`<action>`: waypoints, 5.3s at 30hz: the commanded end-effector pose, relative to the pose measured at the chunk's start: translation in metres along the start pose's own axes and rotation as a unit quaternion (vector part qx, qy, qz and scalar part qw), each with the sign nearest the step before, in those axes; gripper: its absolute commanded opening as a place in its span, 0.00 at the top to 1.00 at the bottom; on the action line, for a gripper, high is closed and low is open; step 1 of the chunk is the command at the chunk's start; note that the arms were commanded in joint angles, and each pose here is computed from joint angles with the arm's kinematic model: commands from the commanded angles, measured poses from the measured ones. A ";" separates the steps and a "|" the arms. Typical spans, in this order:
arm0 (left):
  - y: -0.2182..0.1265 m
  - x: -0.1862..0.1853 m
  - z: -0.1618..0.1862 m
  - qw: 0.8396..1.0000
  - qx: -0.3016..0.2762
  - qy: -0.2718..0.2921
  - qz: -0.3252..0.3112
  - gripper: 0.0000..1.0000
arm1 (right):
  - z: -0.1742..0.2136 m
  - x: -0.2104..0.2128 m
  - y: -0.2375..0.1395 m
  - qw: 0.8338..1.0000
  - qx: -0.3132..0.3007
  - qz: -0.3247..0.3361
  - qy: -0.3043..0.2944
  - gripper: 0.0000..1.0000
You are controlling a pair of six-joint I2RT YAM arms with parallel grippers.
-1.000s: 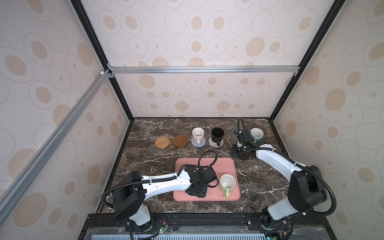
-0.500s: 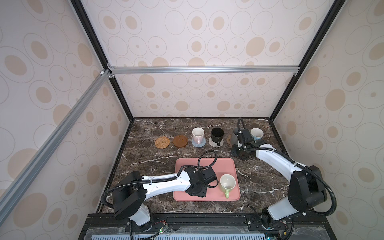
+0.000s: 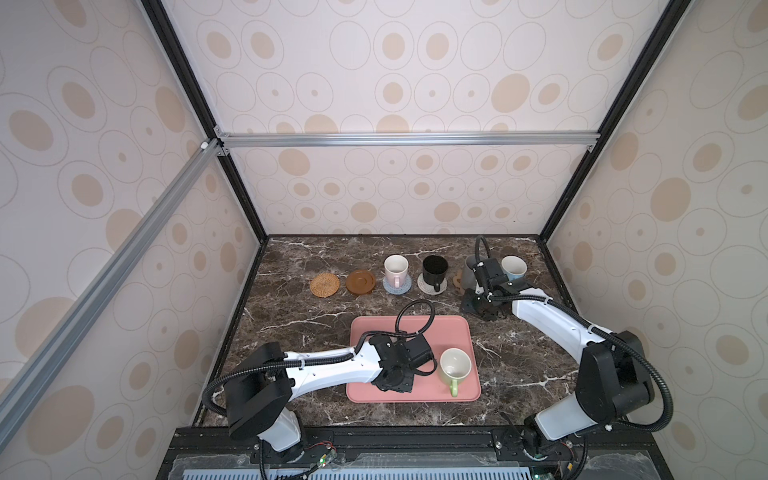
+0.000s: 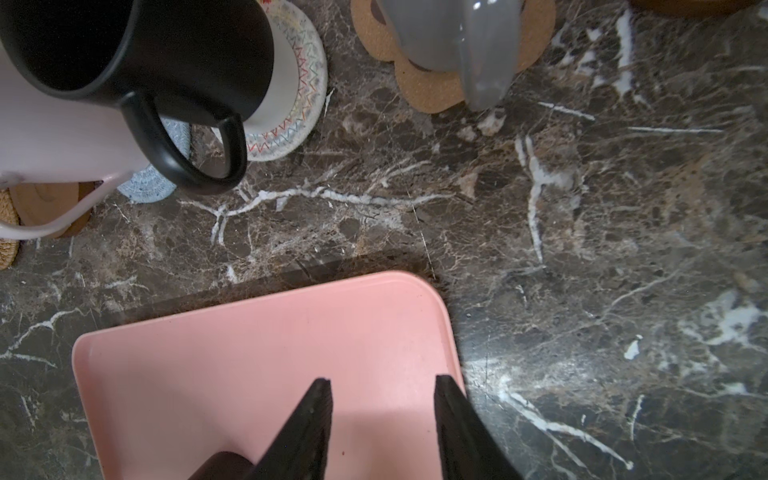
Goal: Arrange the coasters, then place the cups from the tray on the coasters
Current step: 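Lift the dark brown mug off the pink tray with the left gripper, then carry the dark brown mug toward the brown wooden coaster, then lower the dark brown mug onto the brown wooden coaster with the left gripper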
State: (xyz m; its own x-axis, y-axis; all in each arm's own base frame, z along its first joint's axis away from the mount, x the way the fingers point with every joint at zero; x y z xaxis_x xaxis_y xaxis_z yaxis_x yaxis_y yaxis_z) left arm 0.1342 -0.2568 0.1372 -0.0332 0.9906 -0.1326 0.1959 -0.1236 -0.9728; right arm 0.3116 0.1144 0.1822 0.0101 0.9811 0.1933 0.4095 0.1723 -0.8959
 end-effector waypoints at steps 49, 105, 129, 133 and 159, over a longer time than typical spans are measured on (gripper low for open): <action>-0.035 0.024 -0.031 0.997 -0.070 -0.035 0.007 0.87 | 0.005 -0.006 -0.012 1.000 -0.008 0.011 0.014 0.56; -0.046 0.083 -0.182 0.988 -0.149 -0.033 -0.033 0.89 | 0.016 -0.014 -0.026 0.999 -0.016 0.026 0.024 0.56; -0.035 0.108 -0.232 0.984 -0.167 -0.054 -0.039 0.89 | 0.025 -0.016 -0.027 0.999 -0.006 0.025 0.025 0.56; -0.031 0.110 -0.242 0.984 -0.166 -0.051 -0.037 0.90 | 0.026 -0.017 -0.029 0.999 -0.005 0.026 0.024 0.56; -0.016 0.114 -0.305 0.984 -0.171 -0.045 -0.022 0.90 | 0.030 -0.021 -0.038 0.999 -0.012 0.036 0.022 0.56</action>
State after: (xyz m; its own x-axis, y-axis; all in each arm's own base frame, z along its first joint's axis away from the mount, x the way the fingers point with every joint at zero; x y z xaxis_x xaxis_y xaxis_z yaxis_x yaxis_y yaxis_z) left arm 0.4048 -0.1242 0.1637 -0.1578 0.9843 -0.0796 0.4046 -0.0091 -0.9145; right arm 0.2753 0.0962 0.1994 0.0563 0.9847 0.1648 0.4327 0.1247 -0.8929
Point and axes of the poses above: each gripper's point midway between its finger pads, its own y axis out along the fingers, its own x axis along the line the jaws close on, z = x × y, the point moved 8 cm from there along -y, back along the fingers, and after that the axes turned 14 degrees about -y, right-handed, at the moved point
